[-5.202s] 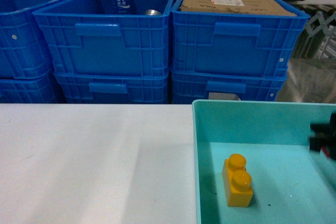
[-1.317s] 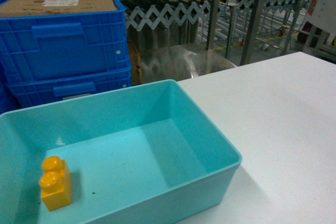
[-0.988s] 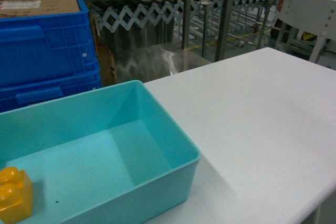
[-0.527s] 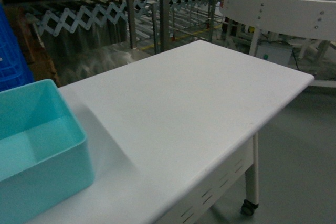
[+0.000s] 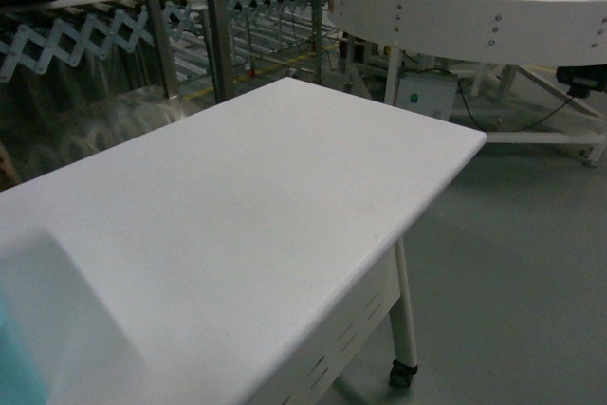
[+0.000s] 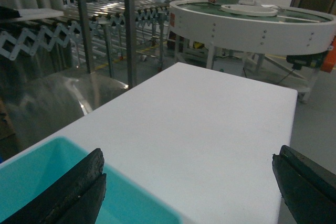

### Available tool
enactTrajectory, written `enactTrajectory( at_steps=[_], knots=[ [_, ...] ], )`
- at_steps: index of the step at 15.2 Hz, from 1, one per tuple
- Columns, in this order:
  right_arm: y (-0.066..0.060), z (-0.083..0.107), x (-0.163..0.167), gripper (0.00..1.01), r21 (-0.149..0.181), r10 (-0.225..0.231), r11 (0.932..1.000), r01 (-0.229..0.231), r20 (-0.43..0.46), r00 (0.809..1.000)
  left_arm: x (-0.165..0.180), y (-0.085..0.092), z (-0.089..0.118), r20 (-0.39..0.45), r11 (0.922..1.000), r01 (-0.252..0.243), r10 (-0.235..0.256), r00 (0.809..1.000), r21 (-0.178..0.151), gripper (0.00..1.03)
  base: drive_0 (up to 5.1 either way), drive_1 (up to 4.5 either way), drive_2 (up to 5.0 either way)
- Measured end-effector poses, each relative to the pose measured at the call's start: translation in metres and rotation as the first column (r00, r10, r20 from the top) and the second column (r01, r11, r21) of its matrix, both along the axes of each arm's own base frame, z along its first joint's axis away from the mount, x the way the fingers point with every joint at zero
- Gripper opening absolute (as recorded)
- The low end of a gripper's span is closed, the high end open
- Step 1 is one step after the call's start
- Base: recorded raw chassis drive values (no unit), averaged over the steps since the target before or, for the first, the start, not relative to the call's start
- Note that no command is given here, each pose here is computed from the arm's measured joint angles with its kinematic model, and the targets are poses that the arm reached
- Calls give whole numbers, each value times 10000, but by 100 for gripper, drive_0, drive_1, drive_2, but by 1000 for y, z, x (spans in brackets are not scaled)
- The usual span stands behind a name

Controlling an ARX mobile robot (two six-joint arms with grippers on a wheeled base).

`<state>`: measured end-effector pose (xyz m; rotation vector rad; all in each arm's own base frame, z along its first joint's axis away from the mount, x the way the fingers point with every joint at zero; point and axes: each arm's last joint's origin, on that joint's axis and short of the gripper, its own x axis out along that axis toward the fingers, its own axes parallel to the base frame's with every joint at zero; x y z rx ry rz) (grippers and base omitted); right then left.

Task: Pick red block from blue box to shelf

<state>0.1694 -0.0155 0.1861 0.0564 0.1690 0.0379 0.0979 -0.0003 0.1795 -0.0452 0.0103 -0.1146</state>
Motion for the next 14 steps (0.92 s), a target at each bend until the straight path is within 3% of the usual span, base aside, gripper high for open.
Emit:
enactTrajectory(
  at_steps=[7, 9, 14],
  knots=[
    [0, 0, 0, 29, 2, -4, 10000, 4, -23, 10000, 0, 0, 0, -39, 10000, -8, 8, 10000, -5, 98, -164, -139, -189],
    [0, 0, 0, 29, 5, 4, 10000, -4, -34, 10000, 0, 0, -1, -58, 10000, -4, 4, 10000, -6, 98, 309, -549, -206],
    [0, 0, 0, 29, -3, 0, 10000, 0, 27, 10000, 0, 0, -1, -61, 10000, -4, 4, 10000, -6, 98, -168, -168, -168]
  ],
)
